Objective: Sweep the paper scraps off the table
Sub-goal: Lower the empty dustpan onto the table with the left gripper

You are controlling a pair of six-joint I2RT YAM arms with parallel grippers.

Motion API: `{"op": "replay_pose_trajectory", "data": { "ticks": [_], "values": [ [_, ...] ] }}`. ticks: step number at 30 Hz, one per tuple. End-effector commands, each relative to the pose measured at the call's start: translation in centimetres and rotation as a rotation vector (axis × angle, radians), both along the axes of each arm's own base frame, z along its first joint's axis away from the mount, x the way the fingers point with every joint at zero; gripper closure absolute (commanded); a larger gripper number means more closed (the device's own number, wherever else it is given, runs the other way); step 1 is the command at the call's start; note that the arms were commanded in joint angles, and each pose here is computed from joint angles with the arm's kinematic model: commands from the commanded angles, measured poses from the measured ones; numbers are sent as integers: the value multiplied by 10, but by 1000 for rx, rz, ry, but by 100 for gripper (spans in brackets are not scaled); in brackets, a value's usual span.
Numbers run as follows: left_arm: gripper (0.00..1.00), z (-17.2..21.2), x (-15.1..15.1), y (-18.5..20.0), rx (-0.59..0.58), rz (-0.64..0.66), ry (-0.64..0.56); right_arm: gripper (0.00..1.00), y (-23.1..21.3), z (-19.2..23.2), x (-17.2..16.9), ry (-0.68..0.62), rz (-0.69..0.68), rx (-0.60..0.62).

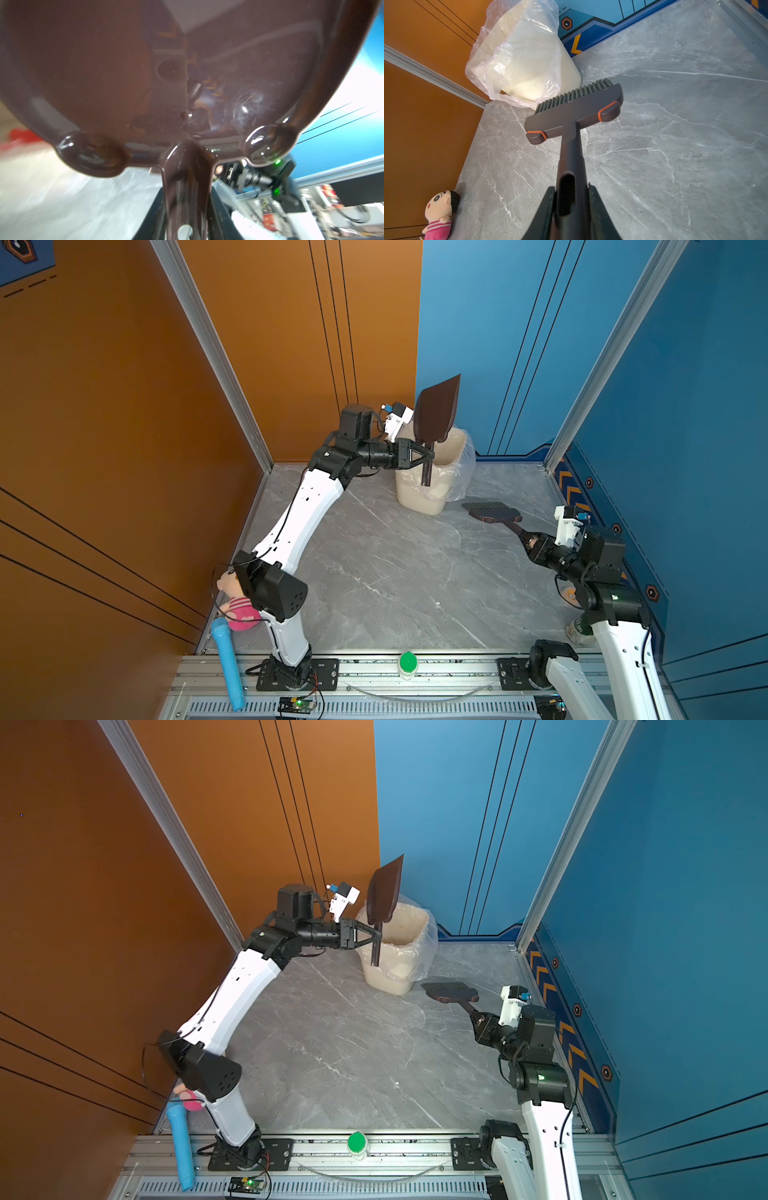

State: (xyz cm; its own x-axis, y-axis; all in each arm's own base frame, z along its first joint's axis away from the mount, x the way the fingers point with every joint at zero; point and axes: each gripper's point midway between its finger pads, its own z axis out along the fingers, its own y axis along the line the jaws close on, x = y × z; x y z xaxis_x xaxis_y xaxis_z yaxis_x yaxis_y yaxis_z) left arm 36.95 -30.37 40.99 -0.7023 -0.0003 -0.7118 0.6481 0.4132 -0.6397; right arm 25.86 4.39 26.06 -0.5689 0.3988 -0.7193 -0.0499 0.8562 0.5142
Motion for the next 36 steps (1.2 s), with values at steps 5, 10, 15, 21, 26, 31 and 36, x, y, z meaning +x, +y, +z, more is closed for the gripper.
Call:
{"op": "replay_pose_trajectory", "data": {
  "ticks": [5, 10, 15, 21, 26, 31, 36],
  "values": [
    [100, -92, -23, 71, 315, 212, 74, 100, 12, 14, 0, -2, 82, -71],
    [100, -128, -57, 103, 400, 279, 156, 100, 22, 10, 2, 29, 139, -95],
    [100, -172, -89, 131, 490, 345, 269, 100, 32, 5, 8, 30, 167, -111],
    [100, -223, -110, 148, 575, 386, 387, 100, 47, 0, 18, 22, 199, -118],
    [100, -261, -114, 153, 673, 381, 462, 100, 58, -9, 25, 17, 219, -165],
    [100, -285, -109, 148, 746, 341, 505, 100, 66, -21, 31, 6, 228, -212],
    [100, -310, -97, 140, 831, 312, 529, 100, 64, -41, 37, 31, 209, -244]
  ]
}}
